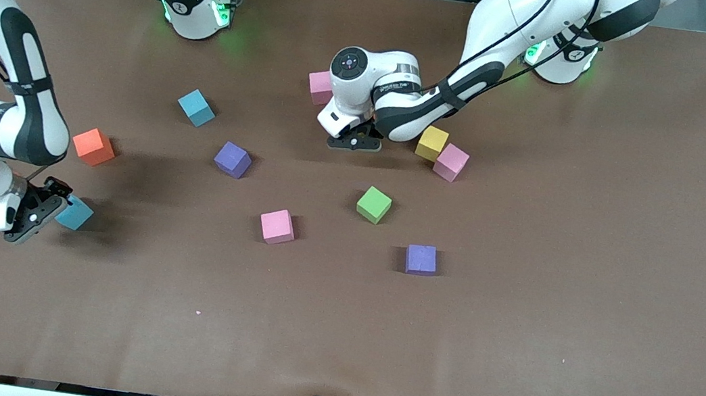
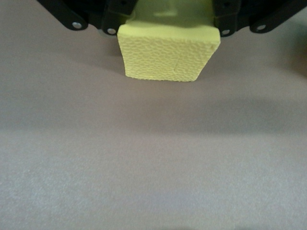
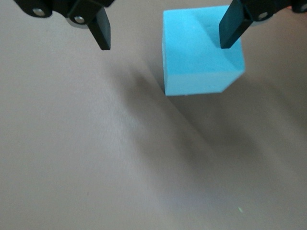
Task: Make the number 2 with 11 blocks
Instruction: 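Grasp the cyan cube with the right gripper while the left gripper places yellow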
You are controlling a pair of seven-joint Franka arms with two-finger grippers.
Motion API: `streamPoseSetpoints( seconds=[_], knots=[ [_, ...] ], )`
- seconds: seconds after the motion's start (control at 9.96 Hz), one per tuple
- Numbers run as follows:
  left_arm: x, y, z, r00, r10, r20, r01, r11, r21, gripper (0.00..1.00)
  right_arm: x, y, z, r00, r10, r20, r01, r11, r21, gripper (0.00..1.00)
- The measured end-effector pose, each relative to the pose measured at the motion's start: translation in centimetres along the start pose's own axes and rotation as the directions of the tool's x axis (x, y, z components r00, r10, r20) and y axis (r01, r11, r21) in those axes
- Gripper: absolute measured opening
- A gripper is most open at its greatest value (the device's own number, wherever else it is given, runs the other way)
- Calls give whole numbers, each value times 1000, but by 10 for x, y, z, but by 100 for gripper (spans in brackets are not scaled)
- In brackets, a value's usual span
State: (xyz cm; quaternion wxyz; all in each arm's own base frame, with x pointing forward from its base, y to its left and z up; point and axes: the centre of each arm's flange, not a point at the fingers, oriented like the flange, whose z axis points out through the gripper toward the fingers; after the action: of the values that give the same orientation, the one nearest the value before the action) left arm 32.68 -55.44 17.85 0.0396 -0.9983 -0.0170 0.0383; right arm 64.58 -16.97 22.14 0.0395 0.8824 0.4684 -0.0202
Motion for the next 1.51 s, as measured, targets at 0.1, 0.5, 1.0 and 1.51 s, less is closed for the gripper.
streamPoseSetpoints(
  seconds=[0.1,0.5,1.0,1.51],
  knots=[
    [-3,0,0,1000,4,2,-4,1000,2,56,-2,0,7,1000,1,3,-1,1000,11,100],
    [-13,-2,8,1000,19,13,-19,1000,19,71,-3,1,7,1000,3,17,-4,999,43,100],
    [-13,-1,6,1000,-9,7,9,1000,16,100,12,8,-20,999,-27,31,23,993,115,100],
    [15,8,-70,995,-90,-52,86,994,-64,100,-14,4,25,1000,-21,20,17,983,185,100]
  ],
)
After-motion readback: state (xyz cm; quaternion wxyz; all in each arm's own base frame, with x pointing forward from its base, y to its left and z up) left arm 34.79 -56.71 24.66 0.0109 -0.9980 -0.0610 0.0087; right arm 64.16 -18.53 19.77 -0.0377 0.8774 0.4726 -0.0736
